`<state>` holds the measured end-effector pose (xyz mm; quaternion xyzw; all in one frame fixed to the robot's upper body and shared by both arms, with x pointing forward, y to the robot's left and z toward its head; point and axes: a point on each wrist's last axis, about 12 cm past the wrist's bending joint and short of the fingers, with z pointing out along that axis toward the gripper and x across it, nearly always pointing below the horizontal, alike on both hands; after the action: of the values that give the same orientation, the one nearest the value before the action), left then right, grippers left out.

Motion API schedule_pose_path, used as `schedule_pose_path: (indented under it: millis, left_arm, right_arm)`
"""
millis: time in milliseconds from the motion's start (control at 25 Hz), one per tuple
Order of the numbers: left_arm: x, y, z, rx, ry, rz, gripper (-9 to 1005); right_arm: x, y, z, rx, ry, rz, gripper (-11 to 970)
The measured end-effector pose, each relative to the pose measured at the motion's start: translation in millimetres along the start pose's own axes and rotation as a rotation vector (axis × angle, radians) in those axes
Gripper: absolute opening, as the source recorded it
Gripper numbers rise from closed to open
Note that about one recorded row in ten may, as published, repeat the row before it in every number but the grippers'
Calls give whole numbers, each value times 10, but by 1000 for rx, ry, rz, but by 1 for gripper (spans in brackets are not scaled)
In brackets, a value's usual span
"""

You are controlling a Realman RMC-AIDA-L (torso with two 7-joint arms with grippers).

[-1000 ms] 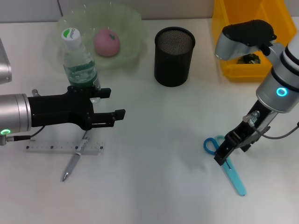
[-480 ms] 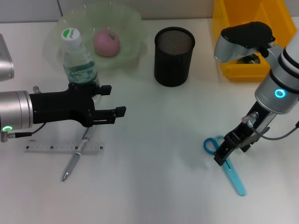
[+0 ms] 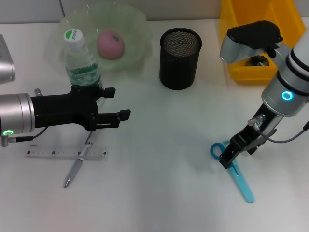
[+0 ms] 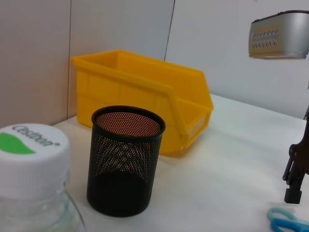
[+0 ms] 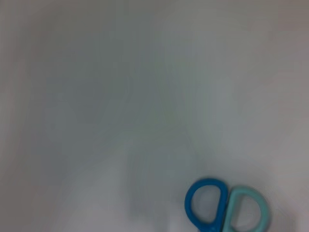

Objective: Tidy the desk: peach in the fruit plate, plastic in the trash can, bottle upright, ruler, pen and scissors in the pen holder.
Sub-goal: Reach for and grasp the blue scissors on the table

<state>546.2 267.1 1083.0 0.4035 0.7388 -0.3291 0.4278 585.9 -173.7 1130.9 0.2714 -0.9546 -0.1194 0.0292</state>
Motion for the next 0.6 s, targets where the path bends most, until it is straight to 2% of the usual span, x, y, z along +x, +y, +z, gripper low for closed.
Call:
schedule_pose_path:
  millis: [600]
  left_arm:
    - [17,-5,5,1,0,6,776]
  right_arm:
    - [-7,52,35,-10,17,-18,744]
